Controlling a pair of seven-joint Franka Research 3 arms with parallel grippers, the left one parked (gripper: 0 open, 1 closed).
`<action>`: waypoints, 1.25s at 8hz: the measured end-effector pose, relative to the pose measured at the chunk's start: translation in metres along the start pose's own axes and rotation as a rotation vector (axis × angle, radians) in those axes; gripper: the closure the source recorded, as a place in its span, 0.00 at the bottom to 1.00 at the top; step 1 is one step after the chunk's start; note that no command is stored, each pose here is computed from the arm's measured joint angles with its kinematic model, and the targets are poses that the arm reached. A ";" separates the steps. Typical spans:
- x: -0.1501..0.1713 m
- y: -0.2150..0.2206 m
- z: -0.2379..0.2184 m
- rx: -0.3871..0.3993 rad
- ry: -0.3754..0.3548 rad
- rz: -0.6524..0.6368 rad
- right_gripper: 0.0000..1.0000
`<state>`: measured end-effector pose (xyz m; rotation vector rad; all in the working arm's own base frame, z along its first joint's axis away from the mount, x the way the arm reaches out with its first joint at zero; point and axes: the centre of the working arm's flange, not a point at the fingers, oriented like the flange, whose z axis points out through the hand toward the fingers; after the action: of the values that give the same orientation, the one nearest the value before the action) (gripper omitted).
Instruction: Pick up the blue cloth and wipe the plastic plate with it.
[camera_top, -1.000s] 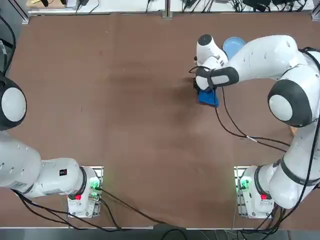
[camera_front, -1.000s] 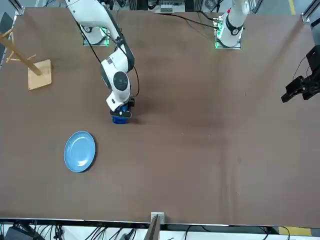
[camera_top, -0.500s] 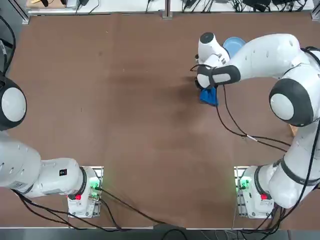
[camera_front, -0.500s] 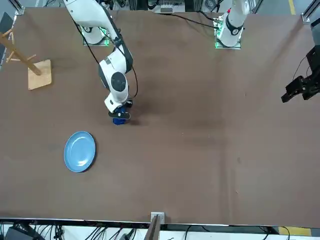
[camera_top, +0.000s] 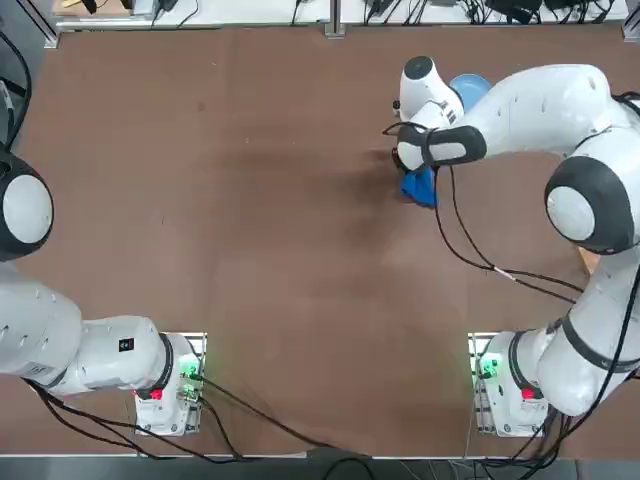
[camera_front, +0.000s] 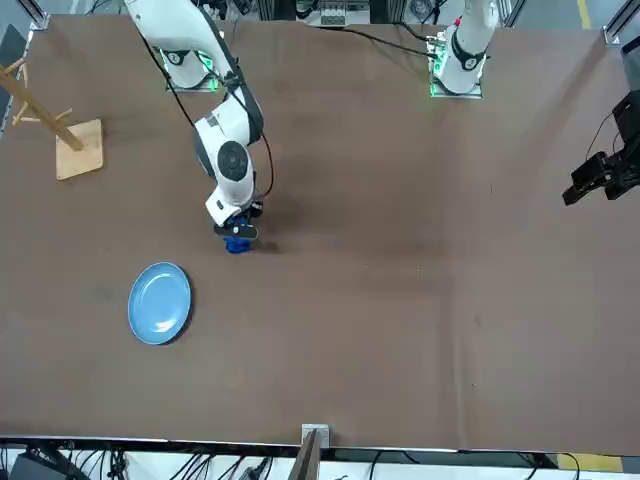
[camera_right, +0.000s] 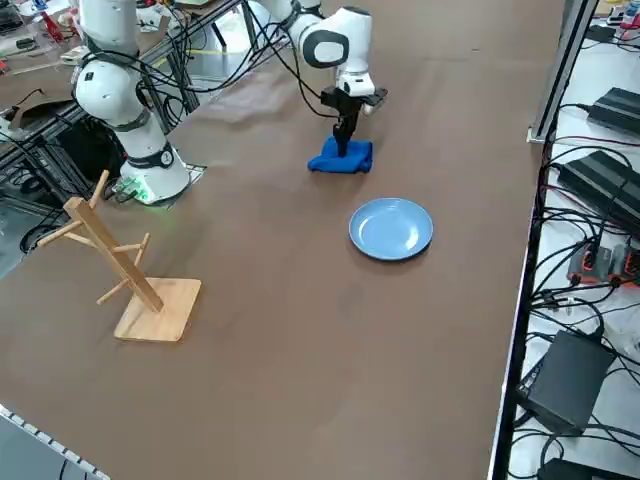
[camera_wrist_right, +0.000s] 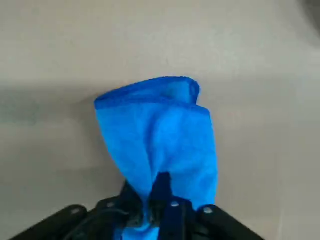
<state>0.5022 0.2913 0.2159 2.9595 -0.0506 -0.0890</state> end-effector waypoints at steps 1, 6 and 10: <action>0.004 0.006 -0.006 0.007 0.007 0.012 0.94; 0.035 0.048 -0.054 0.043 0.047 0.037 0.94; 0.070 0.123 -0.132 0.048 0.000 -0.038 0.94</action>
<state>0.5769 0.1915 0.3636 3.0093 0.0039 -0.0939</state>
